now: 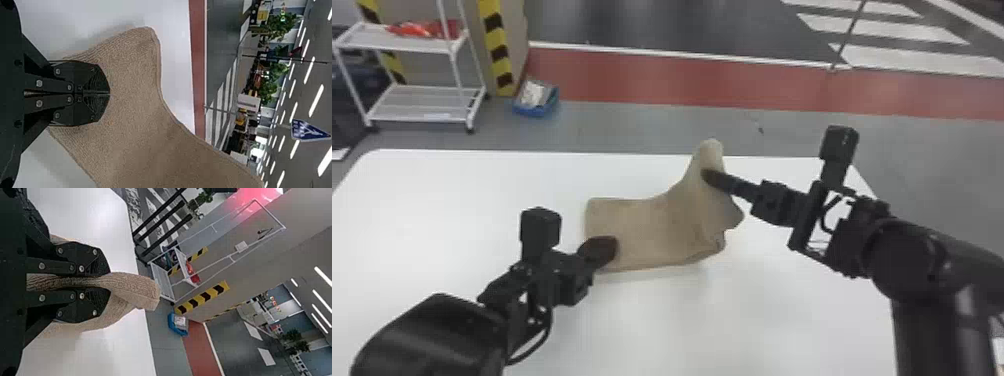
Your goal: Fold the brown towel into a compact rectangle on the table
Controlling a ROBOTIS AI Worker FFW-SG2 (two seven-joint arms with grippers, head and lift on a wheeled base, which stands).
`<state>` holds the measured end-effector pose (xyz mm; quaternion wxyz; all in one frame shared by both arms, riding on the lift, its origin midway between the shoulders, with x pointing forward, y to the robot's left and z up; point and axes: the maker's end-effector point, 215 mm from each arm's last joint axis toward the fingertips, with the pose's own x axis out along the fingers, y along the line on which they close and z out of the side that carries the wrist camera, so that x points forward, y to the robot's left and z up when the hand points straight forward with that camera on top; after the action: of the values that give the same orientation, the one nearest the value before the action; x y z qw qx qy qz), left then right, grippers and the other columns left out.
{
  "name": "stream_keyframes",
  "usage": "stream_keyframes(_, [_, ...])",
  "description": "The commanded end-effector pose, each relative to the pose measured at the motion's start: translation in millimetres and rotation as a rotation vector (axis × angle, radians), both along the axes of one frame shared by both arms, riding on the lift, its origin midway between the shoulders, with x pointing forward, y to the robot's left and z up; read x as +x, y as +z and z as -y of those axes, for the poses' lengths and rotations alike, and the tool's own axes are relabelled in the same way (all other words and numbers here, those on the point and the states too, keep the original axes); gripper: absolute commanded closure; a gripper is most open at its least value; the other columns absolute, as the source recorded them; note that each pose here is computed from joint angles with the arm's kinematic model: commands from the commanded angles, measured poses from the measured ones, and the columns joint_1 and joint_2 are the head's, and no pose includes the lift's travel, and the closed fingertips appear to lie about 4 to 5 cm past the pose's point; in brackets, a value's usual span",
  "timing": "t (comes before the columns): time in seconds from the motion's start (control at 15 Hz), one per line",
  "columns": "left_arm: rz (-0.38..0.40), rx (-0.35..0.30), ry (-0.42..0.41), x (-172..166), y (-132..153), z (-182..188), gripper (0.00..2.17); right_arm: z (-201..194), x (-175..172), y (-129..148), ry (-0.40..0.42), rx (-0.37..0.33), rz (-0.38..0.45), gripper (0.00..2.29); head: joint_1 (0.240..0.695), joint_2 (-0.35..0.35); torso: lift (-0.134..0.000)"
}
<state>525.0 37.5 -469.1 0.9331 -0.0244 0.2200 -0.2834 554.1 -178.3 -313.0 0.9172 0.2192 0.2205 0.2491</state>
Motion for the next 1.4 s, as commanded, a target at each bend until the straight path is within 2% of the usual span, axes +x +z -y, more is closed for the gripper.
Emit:
stream_keyframes(0.0, [-0.009, 0.000, -0.010, -2.5, -2.1, 5.7, 1.74, -20.5, 9.2, 7.8, 0.021, 0.004, 0.007, 1.02, 0.695, -0.149, -0.124])
stream_keyframes(0.13, [-0.018, 0.002, -0.018, -5.8, -4.6, 9.6, 1.74, -31.5, 11.4, -0.5, 0.034, -0.010, -0.013, 1.02, 0.695, -0.132, -0.124])
stream_keyframes(0.53, [-0.025, -0.001, -0.035, -11.0, -6.5, 18.7, 1.74, -47.3, 12.6, -24.4, 0.064, 0.027, -0.088, 1.02, 0.695, -0.119, -0.124])
stream_keyframes(0.67, [-0.029, -0.001, -0.038, -12.4, -7.6, 20.2, 1.74, -58.3, 9.6, -41.9, 0.083, 0.054, -0.131, 1.02, 0.695, -0.116, -0.124])
stream_keyframes(0.87, [-0.035, -0.025, -0.041, -12.6, -4.5, 21.6, 1.74, -75.3, 9.3, -49.9, 0.109, 0.091, -0.140, 1.02, 0.695, -0.103, -0.124])
stream_keyframes(1.2, [-0.035, -0.030, -0.050, -13.9, -4.0, 24.4, 1.74, -94.2, 6.9, -59.3, 0.134, 0.087, -0.161, 1.02, 0.695, -0.080, -0.124])
stream_keyframes(1.27, [-0.035, -0.031, -0.050, -13.7, -3.8, 24.0, 1.74, -96.4, 5.6, -62.7, 0.140, 0.087, -0.174, 1.01, 0.695, -0.078, -0.124])
stream_keyframes(1.33, [-0.035, -0.029, -0.050, -13.6, -4.1, 23.2, 1.74, -97.9, 4.2, -64.9, 0.141, 0.088, -0.181, 0.84, 0.695, -0.076, -0.124])
